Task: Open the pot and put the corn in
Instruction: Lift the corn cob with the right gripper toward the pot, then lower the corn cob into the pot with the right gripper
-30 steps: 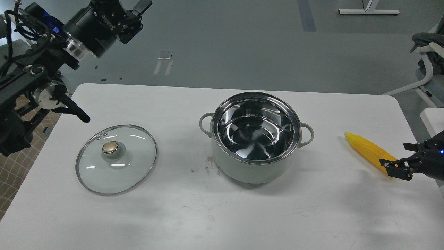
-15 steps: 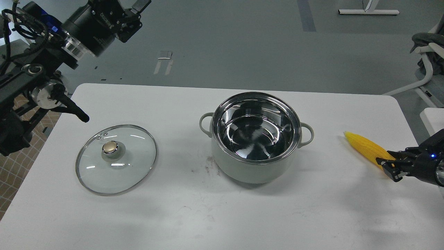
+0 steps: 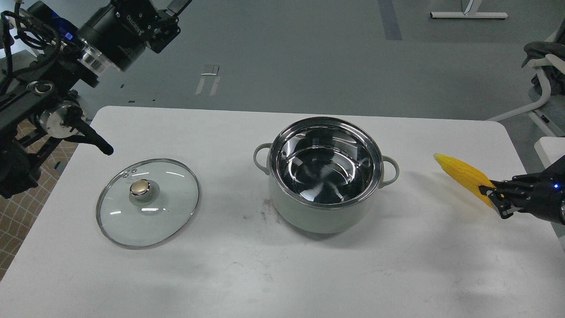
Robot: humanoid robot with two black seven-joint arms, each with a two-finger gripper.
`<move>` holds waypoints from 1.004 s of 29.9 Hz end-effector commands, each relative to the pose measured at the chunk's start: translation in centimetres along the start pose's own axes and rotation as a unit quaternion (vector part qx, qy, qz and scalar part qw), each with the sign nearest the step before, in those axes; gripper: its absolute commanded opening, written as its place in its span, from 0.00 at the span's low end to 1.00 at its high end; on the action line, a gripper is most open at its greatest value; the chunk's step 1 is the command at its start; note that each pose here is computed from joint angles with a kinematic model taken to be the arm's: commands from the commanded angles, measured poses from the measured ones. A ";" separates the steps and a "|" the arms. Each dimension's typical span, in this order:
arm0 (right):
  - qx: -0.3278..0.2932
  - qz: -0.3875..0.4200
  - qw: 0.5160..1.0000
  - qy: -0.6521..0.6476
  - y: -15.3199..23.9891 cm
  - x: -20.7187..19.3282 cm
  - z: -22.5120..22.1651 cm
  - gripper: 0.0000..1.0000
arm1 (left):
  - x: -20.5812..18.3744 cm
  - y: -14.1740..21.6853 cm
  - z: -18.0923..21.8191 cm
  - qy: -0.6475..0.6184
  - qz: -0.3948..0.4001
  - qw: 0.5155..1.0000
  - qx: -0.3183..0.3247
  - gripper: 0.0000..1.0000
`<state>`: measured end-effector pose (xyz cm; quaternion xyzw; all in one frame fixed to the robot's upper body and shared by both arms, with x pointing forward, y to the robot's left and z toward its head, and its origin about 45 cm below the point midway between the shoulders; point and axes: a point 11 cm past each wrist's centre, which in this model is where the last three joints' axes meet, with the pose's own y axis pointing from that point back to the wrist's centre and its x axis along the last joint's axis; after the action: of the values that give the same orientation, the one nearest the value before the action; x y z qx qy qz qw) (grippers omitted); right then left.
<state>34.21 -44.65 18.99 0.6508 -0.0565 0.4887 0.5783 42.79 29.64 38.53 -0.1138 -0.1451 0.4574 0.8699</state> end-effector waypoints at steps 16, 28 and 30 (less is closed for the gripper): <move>0.113 0.116 0.986 0.049 3.8 20.7 -6.7 0.15 | -0.3 -0.2 -0.2 0.004 -0.002 1.000 -0.001 0.96; 0.207 0.045 0.973 0.095 -3.7 22.8 -14.9 0.16 | -0.4 -0.2 -0.2 0.005 -0.003 1.000 -0.001 0.96; 0.210 0.034 0.972 0.098 -4.6 22.3 -15.4 0.16 | -0.4 -0.2 -0.3 0.005 -0.002 1.000 0.000 0.96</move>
<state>39.63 -20.71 30.77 0.7036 0.0653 0.5768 0.4099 42.84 29.20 38.36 -0.1165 -0.1419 0.4545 0.8716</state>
